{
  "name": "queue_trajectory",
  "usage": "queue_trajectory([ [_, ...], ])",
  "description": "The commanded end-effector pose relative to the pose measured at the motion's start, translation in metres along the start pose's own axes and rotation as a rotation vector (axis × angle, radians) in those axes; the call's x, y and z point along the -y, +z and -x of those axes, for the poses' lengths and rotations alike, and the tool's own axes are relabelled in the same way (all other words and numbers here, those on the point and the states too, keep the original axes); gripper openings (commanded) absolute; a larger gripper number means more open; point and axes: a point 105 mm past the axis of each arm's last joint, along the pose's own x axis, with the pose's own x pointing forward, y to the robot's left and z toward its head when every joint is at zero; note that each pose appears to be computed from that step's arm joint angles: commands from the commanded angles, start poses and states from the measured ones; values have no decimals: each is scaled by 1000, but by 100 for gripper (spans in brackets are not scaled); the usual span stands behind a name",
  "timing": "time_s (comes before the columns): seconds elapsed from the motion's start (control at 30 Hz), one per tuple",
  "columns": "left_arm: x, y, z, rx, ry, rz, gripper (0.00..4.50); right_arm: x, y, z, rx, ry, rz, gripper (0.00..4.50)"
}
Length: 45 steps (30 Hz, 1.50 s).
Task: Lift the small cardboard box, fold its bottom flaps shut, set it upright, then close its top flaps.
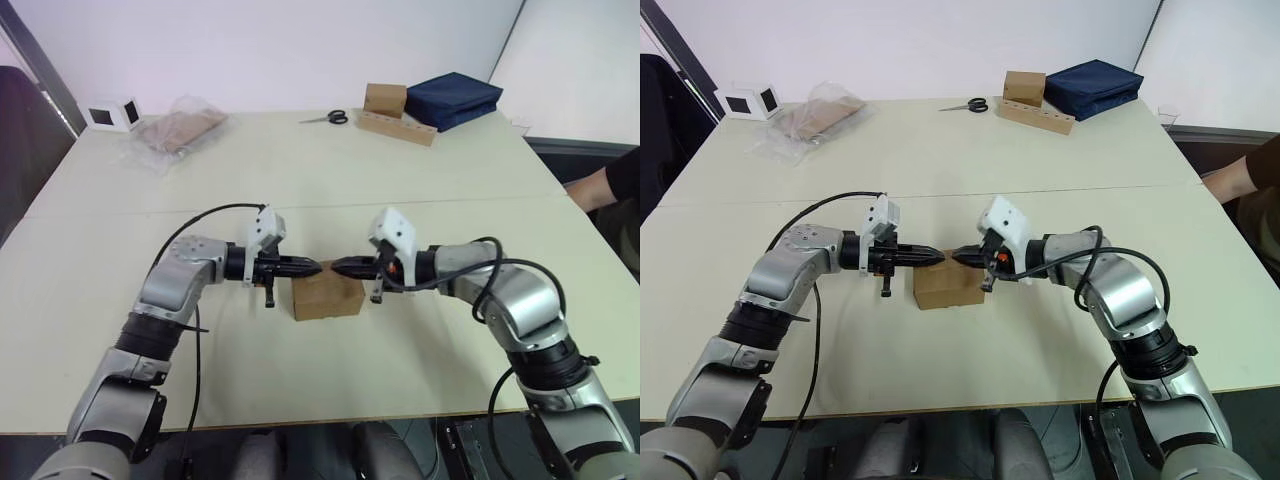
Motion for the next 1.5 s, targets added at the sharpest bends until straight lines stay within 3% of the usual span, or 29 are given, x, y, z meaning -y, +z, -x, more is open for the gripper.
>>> queue_trajectory([
  [0.03, 5, -5, 1, -27, -8, 3, 2, -1, 8, 0, 34, 4, 11, 0],
  [0.27, 17, -22, 8, -67, 11, 41, 2, -8, -31, -17, -73, 47, -22, 0],
  [0.43, 16, -27, 11, -69, 45, 51, 2, -6, -29, -15, -72, 42, -12, 0],
  [0.67, 15, 0, 21, 16, 75, 45, 2, -6, -10, -4, -22, 43, 3, 0],
  [0.83, 23, 37, 41, 109, 125, 41, 2, -9, 21, 23, 35, 39, 54, 0],
  [1.0, 39, 50, 63, 101, 133, 28, 2, -7, 27, 49, 7, 13, 81, 0],
  [1.33, 54, 57, 129, 15, 275, 3, 2, -8, 18, 120, -177, -20, 151, 0],
  [1.5, 60, 52, 147, -12, 308, 25, 2, -13, 19, 133, -201, -6, 156, 0],
])
